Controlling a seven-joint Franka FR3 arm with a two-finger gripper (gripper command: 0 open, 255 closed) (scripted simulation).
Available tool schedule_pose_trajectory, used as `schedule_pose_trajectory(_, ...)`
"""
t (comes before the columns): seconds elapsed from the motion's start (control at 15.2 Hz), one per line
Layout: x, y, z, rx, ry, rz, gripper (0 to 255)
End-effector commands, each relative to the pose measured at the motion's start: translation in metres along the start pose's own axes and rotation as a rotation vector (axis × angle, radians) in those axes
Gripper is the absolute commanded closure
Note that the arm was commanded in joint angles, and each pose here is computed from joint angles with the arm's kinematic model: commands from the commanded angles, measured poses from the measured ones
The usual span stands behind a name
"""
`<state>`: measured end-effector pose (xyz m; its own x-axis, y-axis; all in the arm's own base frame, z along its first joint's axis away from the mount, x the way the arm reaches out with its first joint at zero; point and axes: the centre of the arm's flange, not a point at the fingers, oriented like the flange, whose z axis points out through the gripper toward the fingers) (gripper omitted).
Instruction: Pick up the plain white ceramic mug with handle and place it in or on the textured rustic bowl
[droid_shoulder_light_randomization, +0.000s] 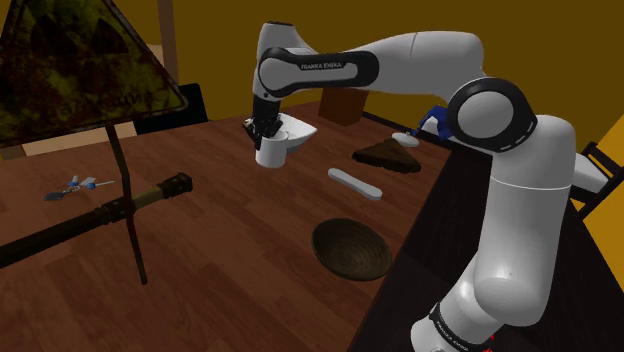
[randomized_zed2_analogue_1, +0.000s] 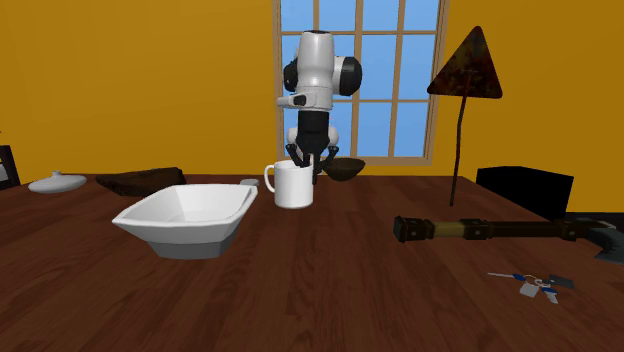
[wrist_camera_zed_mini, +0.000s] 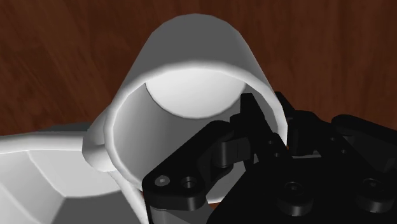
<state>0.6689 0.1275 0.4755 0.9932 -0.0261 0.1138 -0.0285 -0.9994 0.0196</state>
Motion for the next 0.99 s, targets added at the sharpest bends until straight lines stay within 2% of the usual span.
schedule_pose_trajectory(0.0,0.002,0.000,-0.010,0.000,0.000,0.000,255)
schedule_pose_trajectory(0.92,0.010,0.001,-0.084,0.000,0.000,0.000,255)
